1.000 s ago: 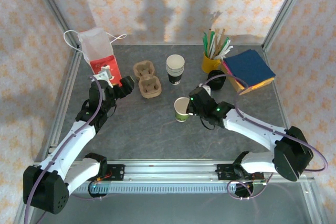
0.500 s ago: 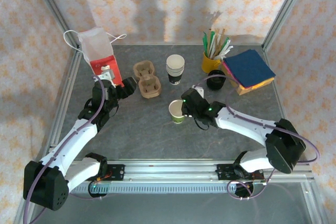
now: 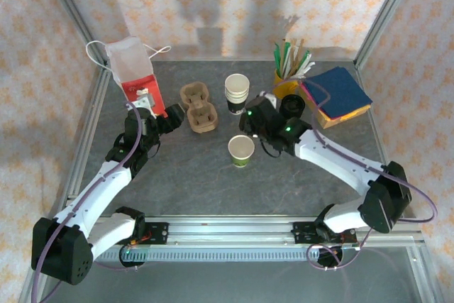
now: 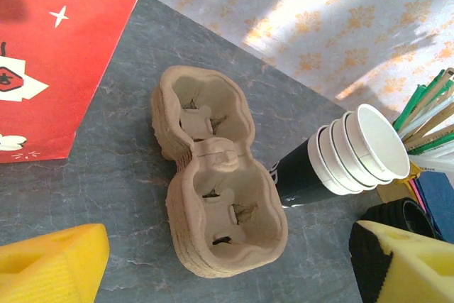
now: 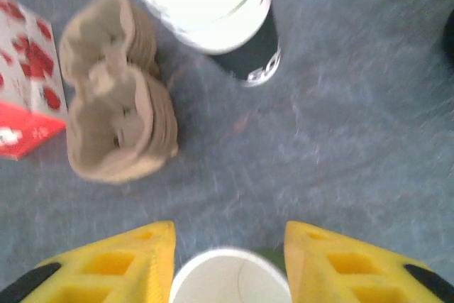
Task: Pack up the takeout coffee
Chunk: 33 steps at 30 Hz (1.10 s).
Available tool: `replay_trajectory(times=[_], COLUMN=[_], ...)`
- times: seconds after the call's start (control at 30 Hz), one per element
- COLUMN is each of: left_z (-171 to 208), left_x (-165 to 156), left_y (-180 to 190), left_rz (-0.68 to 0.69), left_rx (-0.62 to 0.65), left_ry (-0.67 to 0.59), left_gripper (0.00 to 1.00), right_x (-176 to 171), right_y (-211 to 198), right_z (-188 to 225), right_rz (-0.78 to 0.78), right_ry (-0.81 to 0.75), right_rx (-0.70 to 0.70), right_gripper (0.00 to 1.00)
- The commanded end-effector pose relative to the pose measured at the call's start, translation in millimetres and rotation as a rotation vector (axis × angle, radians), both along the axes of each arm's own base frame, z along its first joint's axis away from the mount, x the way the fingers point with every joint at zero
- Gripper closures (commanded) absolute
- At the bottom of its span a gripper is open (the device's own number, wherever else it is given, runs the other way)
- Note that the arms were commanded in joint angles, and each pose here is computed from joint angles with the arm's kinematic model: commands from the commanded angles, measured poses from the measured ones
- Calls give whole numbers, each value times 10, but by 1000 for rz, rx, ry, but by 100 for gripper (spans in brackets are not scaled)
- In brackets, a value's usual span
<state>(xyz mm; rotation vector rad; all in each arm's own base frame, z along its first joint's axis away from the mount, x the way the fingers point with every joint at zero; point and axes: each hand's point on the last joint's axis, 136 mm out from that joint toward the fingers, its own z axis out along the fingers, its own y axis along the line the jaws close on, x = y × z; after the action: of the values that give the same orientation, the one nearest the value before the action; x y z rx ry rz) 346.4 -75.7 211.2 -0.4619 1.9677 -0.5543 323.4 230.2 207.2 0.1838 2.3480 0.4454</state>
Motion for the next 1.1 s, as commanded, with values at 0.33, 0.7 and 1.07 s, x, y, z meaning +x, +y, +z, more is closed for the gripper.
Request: replay_trajectory(times=[0.33, 0.7, 1.07], left_z=[202, 221, 226], left_x=[9, -16, 7], left_y=[2, 37, 33], left_rz=[4, 19, 19], left_rx=[3, 10, 11], left_ry=[-49, -45, -43], left_gripper=[10, 10, 10], right_x=[675, 1088, 1266], right_y=[-1536, -1889, -1950], right_z=[-217, -696, -882], right_rz=[-354, -409, -413], right_ry=[15, 137, 160], right_rx=[-36, -35, -67], right_gripper=[49, 49, 51])
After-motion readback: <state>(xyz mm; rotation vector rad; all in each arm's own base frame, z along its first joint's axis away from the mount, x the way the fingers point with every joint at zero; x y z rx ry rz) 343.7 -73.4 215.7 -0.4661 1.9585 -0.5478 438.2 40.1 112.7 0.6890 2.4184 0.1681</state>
